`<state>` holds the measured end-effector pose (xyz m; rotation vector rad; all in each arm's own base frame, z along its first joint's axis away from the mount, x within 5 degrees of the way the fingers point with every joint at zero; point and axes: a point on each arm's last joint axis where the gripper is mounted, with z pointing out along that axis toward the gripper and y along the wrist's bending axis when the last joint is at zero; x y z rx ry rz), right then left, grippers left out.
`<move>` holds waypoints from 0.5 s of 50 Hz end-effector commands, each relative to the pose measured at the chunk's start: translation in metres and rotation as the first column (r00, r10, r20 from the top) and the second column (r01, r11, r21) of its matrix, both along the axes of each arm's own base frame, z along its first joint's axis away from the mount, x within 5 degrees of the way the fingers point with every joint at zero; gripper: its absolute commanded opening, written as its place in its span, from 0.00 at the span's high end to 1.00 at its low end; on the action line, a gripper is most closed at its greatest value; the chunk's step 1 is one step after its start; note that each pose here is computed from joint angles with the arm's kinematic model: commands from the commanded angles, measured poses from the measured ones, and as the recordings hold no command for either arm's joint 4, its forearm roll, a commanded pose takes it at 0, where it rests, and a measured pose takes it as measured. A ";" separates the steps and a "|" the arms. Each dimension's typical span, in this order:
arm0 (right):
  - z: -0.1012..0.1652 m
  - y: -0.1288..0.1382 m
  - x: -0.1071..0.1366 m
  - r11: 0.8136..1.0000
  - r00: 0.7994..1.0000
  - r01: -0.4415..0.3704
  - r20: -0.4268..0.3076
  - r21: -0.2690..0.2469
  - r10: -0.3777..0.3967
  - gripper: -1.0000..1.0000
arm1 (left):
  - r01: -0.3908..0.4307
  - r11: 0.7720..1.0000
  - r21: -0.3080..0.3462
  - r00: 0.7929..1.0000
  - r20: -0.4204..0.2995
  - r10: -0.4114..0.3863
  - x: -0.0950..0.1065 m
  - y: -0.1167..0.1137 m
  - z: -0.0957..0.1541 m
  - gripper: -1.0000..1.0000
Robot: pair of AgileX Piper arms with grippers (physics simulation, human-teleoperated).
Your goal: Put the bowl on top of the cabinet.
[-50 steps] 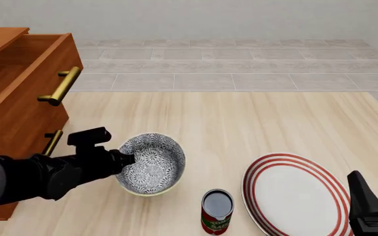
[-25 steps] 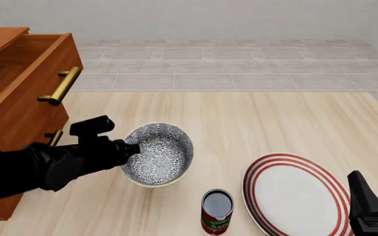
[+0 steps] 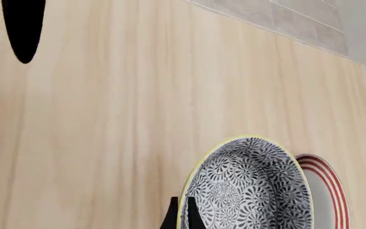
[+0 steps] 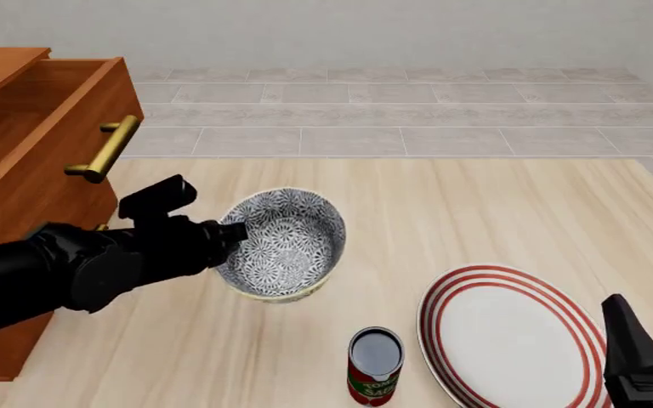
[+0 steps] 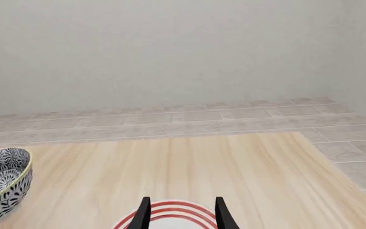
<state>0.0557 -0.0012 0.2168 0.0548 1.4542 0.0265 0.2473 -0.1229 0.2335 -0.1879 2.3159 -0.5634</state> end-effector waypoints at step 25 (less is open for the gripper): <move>0.000 0.000 0.000 1.000 1.000 0.008 0.005 0.007 -0.008 0.00 | -0.117 0.992 -0.036 0.989 0.083 0.120 0.024 0.028 0.096 1.00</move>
